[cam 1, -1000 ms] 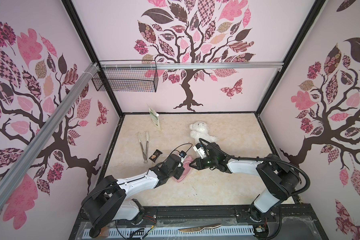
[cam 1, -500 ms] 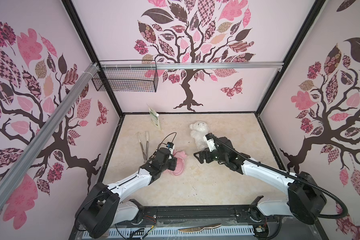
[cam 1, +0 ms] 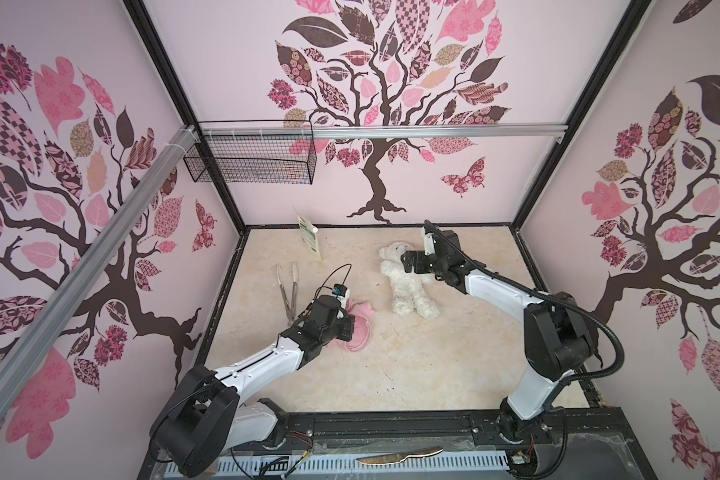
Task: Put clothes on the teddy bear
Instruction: 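Release hoodie with right gripper, move it to bear's head while left holds, then grasp the bear's head with the right gripper and drag it toward the hoodie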
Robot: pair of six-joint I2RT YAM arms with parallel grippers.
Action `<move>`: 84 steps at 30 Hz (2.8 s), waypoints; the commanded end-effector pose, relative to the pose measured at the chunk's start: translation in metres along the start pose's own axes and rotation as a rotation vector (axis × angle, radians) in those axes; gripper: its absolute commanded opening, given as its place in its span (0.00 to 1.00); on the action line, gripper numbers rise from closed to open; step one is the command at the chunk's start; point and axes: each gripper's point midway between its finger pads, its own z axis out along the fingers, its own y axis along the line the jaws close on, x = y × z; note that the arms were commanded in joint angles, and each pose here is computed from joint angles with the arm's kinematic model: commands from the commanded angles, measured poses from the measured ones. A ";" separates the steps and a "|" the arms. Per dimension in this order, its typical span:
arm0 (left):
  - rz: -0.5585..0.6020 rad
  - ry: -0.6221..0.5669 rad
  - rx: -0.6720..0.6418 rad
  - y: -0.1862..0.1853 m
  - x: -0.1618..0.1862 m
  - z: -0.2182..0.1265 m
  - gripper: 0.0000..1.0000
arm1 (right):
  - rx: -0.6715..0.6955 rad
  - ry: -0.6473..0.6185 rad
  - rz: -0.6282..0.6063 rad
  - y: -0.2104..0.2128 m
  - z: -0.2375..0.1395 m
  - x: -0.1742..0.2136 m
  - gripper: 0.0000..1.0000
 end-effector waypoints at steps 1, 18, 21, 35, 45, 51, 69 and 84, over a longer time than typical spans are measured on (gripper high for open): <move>-0.006 -0.047 0.029 -0.007 -0.017 -0.005 0.00 | 0.045 0.047 0.020 -0.015 0.027 0.005 1.00; -0.048 -0.044 0.046 -0.010 -0.018 -0.002 0.00 | -0.033 0.209 -0.010 -0.015 0.116 0.048 0.61; -0.074 -0.060 0.021 -0.005 -0.021 0.001 0.00 | -0.101 0.213 -0.007 0.000 0.097 0.045 0.42; -0.008 -0.094 0.038 0.002 -0.041 0.004 0.00 | -0.568 0.269 0.034 0.099 -0.147 0.134 0.31; 0.097 -0.078 0.147 -0.016 -0.030 -0.003 0.00 | -1.072 0.435 -0.275 0.205 -0.195 0.230 0.30; 0.102 -0.076 0.209 -0.026 -0.025 -0.006 0.00 | -1.056 0.430 -0.317 0.202 -0.149 0.230 0.26; 0.134 -0.057 0.283 -0.040 -0.021 -0.008 0.00 | -0.712 0.236 -0.169 0.133 -0.086 0.188 0.28; 0.179 -0.007 0.324 -0.055 -0.015 -0.005 0.00 | -0.542 -0.004 -0.159 0.115 -0.094 0.157 0.27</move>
